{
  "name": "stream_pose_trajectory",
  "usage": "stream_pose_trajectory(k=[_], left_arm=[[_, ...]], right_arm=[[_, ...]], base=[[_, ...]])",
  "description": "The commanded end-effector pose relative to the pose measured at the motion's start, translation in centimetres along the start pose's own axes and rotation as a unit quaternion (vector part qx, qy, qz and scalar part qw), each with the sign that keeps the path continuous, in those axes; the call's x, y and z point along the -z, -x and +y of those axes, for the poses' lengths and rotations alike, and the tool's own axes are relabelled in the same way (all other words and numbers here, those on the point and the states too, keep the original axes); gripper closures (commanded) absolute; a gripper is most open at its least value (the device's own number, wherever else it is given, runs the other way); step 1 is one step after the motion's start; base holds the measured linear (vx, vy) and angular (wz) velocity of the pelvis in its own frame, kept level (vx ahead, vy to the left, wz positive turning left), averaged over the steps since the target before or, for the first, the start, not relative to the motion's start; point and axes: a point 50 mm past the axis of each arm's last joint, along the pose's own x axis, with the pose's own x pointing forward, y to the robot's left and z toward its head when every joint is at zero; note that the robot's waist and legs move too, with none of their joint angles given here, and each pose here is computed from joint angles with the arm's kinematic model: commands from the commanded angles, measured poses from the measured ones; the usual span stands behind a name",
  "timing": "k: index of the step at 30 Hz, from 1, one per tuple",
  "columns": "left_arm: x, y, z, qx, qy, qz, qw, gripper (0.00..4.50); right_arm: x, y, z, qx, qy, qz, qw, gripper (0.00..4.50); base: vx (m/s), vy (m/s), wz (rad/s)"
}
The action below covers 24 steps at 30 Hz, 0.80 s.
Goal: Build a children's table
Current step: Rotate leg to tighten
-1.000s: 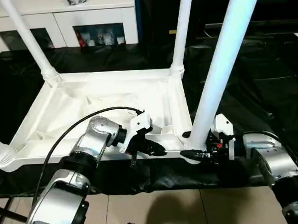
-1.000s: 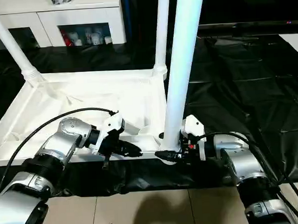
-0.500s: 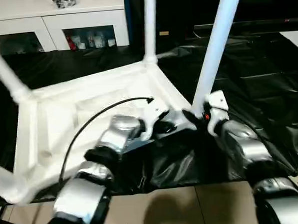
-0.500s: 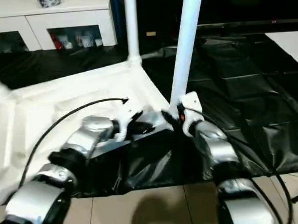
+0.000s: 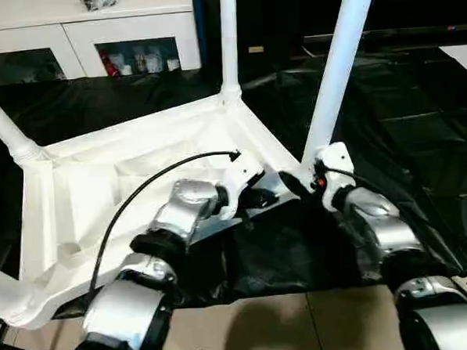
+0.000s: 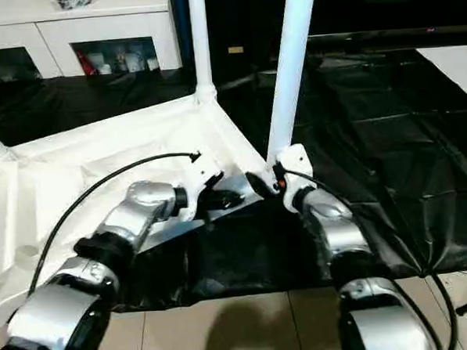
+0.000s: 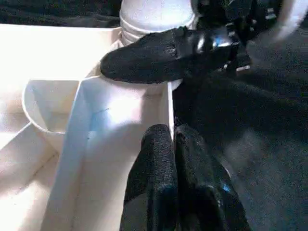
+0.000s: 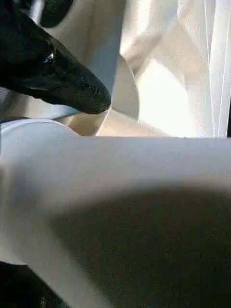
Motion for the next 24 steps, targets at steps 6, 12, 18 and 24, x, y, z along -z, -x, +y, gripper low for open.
stream_pose_trajectory(k=[6,12,18,24], left_arm=[[-1.7,0.2,-1.4,0.116,-0.051,-0.034,0.991,4.5],[-1.2,1.4,-1.4,0.159,-0.057,-0.02,0.985,4.5],[-0.6,2.4,-1.3,0.191,-0.053,-0.004,0.98,4.5],[-0.6,2.5,-1.2,0.182,-0.053,-0.005,0.982,4.5]], right_arm=[[1.5,1.1,2.8,-0.196,0.03,0.035,0.98,0.56],[1.8,3.3,3.2,-0.305,0.042,0.047,0.95,0.9],[2.0,4.8,3.4,-0.367,0.041,0.068,0.927,1.17],[1.9,4.6,3.6,-0.357,0.033,0.061,0.932,1.58]], base=[[0.0,0.0,0.0],[0.0,0.0,0.0],[0.0,0.0,0.0],[0.0,0.0,0.0]])
